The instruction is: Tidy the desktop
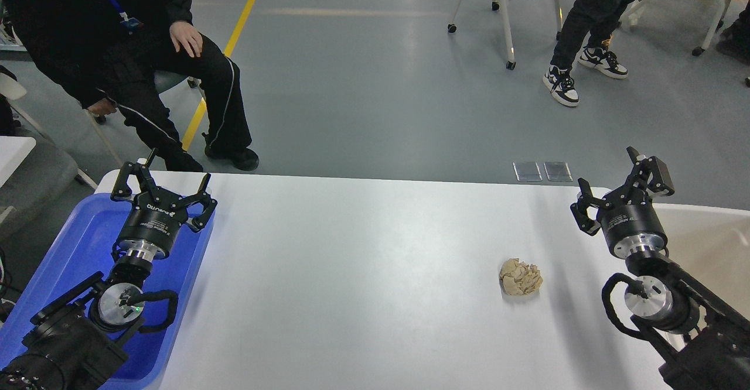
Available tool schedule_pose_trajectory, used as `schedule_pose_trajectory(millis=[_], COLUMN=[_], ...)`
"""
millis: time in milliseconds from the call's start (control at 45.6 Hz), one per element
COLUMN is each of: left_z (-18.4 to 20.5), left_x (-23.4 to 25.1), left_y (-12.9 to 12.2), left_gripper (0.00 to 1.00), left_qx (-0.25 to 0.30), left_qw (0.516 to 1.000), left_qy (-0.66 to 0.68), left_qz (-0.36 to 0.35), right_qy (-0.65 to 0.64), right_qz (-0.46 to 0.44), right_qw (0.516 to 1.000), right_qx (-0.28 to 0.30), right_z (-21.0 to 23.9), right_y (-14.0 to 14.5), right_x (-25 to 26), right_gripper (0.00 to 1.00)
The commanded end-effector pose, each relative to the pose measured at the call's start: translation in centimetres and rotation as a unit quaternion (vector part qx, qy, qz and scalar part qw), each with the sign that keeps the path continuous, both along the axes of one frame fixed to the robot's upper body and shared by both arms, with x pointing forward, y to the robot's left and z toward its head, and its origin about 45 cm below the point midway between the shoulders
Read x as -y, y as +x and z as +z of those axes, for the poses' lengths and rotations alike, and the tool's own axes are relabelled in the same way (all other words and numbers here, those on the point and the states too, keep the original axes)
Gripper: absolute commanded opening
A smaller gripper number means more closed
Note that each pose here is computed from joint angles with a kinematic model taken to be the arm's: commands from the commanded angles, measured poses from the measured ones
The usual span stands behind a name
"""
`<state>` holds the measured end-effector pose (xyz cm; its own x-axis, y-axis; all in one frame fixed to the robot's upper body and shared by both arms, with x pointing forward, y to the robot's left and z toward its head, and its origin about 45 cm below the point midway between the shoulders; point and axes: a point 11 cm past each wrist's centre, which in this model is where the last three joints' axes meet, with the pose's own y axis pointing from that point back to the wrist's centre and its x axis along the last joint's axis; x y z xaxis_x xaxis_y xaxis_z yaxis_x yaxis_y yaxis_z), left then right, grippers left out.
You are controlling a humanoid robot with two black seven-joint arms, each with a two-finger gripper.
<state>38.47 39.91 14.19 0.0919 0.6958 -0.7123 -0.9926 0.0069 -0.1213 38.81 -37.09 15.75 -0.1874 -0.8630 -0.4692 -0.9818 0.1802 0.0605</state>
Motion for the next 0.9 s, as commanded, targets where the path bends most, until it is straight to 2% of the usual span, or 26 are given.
schedule_pose_trajectory(millis=[0,877], left_z=[0.0,0.0], left_x=[0.0,0.0], left_y=[0.0,0.0], left_gripper=[1.0,1.0], left_qx=[0.0,-0.001], left_qw=[1.0,1.0], left_qy=[0.0,0.001], left_qz=[0.0,0.0], right_qy=[-0.004,-0.008], right_qz=[-0.001,-0.003], right_qw=[1.0,1.0], right_qx=[0.0,0.013], right_z=[0.1,1.3], right_y=[0.0,0.4], right_x=[0.4,0.9], right_gripper=[1.0,1.0])
